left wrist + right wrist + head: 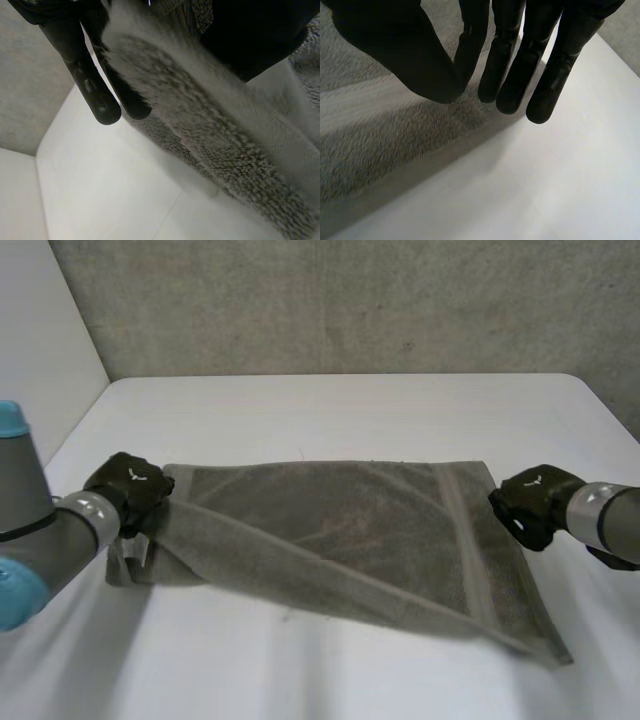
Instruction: Fold the towel.
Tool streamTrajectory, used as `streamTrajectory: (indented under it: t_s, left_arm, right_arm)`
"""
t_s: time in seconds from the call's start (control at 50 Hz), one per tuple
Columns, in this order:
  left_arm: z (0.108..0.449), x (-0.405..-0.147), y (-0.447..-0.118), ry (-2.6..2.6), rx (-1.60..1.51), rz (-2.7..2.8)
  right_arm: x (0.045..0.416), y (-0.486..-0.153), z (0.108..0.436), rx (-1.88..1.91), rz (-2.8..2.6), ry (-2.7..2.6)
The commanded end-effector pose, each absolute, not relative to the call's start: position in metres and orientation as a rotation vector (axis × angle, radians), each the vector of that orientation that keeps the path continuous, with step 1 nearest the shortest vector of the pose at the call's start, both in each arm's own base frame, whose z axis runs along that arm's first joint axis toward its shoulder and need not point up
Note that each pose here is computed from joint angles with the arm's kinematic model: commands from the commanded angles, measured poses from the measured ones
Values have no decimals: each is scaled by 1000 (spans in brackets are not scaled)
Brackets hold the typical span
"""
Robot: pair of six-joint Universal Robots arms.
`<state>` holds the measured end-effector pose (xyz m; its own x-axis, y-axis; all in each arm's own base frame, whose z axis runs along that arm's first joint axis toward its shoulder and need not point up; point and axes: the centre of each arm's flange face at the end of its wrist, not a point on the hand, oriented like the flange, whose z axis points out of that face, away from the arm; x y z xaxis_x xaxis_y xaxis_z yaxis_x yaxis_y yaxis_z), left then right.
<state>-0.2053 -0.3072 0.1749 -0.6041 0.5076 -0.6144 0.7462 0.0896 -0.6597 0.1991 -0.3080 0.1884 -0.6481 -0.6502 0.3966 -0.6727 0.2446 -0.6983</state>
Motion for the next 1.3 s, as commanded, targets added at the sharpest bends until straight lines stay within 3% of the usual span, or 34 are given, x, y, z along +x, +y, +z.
streamTrajectory:
  t_s: [0.02,0.12,0.3,0.64,0.8,0.96,1.02,1.18,1.3]
  left_arm:
    - [159,-209,-305,2196,1291,-1465]
    - [157,-213,-300,2200,1311,-1460]
    - [155,-214,-294,2204,1312,-1436]
    - [158,-212,-291,2199,1304,-1441]
    - [167,-211,-290,2180,1288,-1469]
    - [191,-212,-313,2106,1181,-1631]
    - [199,-215,-326,2085,1144,-1693]
    - [185,-224,-363,2074,1121,-1726]
    - [172,-234,-397,2037,1081,-1792]
  right_arm:
    - [197,-290,183,1225,1470,-2522]
    - [194,-260,190,1208,1490,-2562]
    - [189,-218,174,1091,1455,-2810]
    - [185,-213,157,1056,1484,-2795]
    - [184,-230,161,1035,1593,-2655]
    - [191,-277,208,1026,1839,-2425]
    - [194,-286,208,1034,1847,-2418]
    - [241,-329,185,1164,1916,-2353]
    - [254,-359,171,1123,1997,-2242]
